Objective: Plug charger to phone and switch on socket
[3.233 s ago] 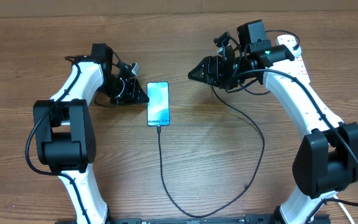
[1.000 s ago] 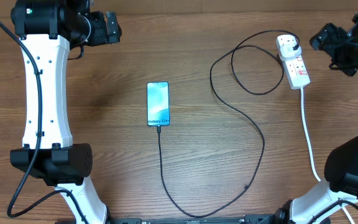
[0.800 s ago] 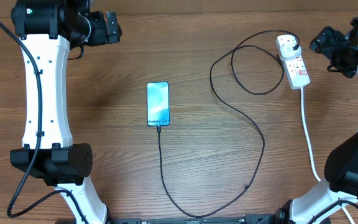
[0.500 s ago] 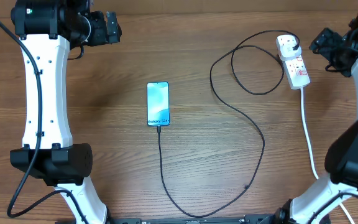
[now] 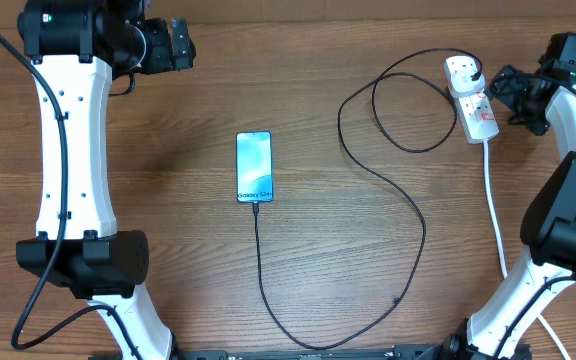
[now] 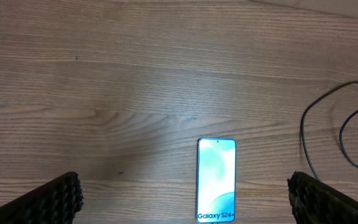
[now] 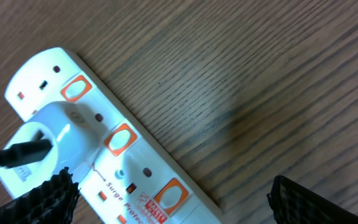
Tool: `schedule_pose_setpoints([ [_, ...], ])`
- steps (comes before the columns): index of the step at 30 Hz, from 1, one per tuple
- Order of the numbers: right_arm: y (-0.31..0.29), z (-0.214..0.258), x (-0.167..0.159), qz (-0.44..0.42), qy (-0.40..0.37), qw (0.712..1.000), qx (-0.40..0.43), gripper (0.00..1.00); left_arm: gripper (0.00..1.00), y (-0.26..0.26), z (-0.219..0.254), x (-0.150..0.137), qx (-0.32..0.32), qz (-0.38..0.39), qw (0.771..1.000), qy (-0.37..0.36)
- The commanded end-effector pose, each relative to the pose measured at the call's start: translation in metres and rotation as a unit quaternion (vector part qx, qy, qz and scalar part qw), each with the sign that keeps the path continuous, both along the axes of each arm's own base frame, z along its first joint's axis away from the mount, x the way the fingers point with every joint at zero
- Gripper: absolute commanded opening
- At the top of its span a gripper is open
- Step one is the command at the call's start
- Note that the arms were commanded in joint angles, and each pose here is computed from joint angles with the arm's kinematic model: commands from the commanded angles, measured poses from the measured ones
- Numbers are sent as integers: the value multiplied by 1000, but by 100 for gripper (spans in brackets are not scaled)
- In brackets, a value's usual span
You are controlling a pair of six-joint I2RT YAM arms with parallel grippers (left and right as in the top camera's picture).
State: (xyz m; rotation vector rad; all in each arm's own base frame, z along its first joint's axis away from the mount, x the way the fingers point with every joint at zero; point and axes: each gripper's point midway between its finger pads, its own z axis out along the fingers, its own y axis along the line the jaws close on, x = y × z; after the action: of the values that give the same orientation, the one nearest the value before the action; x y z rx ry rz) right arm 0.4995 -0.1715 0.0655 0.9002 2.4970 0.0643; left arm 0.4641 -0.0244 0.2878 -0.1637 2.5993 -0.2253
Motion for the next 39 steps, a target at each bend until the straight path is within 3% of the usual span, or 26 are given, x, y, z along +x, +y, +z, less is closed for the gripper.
schedule_pose_setpoints([
  [1, -7, -16, -1, -10, 11, 1000, -5, 97, 100, 4, 11, -2, 1, 10, 1000, -14],
  [39, -6, -58, 10, -9, 11, 1000, 18, 96, 100, 4, 11, -2, 1, 10, 1000, -14],
])
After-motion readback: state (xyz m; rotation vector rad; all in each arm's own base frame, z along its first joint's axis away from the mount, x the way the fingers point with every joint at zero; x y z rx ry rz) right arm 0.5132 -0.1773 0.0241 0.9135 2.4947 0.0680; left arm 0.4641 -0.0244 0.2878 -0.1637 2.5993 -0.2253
